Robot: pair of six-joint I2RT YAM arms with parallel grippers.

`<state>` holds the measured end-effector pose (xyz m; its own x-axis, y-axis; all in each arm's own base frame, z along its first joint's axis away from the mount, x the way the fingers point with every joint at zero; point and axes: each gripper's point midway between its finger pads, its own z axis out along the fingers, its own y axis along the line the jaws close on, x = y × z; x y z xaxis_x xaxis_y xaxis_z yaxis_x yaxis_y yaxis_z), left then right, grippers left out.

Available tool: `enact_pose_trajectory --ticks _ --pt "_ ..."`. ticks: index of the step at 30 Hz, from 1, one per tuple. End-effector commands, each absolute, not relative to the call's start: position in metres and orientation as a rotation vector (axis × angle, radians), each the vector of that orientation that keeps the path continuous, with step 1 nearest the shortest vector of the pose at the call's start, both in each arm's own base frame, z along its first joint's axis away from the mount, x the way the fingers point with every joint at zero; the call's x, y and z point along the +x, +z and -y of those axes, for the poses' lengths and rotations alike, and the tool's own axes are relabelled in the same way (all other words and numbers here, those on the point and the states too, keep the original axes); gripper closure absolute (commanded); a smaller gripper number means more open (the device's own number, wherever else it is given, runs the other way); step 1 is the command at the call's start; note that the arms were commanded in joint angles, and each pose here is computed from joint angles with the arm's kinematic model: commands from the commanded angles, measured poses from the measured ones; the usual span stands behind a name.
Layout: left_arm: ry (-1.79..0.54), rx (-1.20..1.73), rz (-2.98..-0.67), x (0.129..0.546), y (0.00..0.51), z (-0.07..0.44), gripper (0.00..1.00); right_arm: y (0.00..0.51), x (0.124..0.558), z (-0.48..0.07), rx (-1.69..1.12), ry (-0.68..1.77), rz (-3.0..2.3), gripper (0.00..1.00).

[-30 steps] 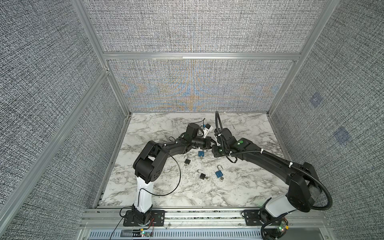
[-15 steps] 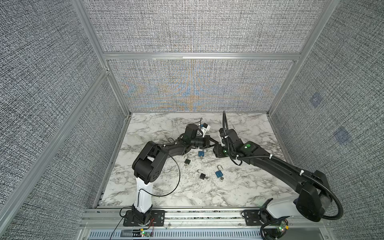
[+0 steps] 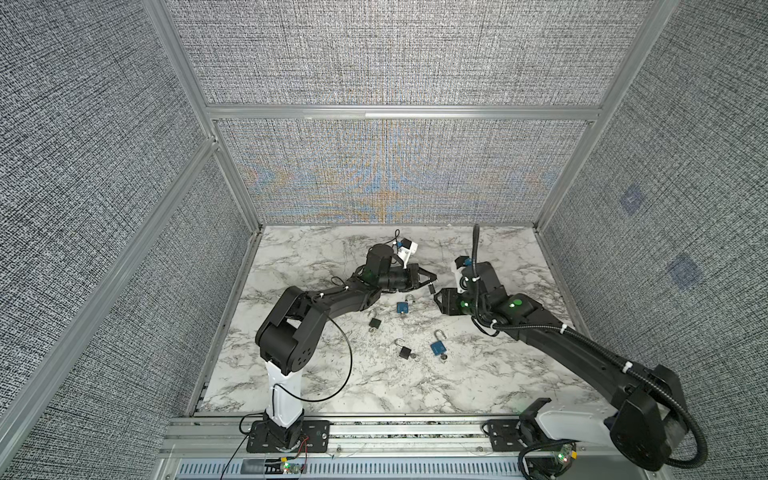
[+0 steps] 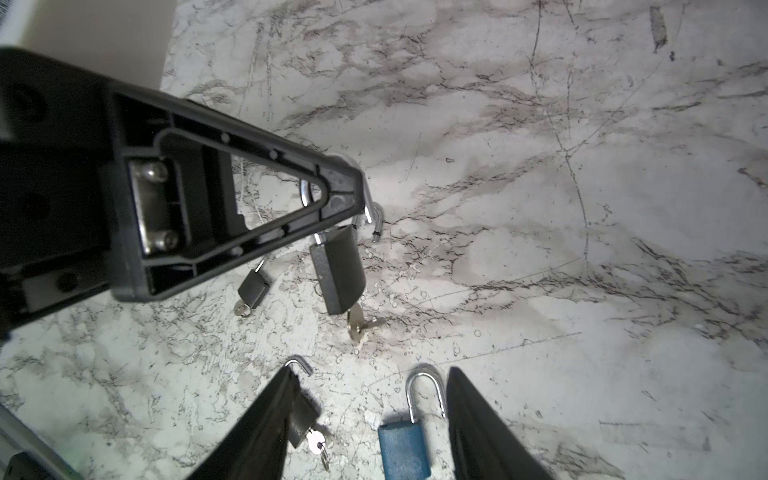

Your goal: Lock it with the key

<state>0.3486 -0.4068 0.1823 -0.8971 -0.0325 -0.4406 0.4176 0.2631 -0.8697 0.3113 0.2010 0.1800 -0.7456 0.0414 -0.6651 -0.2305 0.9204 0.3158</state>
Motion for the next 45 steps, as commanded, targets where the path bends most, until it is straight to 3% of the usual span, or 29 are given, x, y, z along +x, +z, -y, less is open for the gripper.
enact_pose_trajectory --ticks 1,26,36,45 --pt "-1.661 0.335 -2.153 0.351 0.192 0.405 1.00 0.196 0.319 -0.205 -0.096 0.554 -2.273 0.41" --pt "-1.677 0.080 -2.107 0.358 0.213 0.391 1.00 0.203 0.322 -0.225 -0.240 0.541 -2.170 0.44" --pt "-1.702 0.078 -2.102 0.356 0.217 0.394 1.00 0.200 0.341 -0.230 -0.239 0.470 -2.175 0.64" --pt "-1.722 0.079 -2.103 0.354 0.217 0.396 1.00 0.201 0.349 -0.233 -0.244 0.451 -2.164 0.70"
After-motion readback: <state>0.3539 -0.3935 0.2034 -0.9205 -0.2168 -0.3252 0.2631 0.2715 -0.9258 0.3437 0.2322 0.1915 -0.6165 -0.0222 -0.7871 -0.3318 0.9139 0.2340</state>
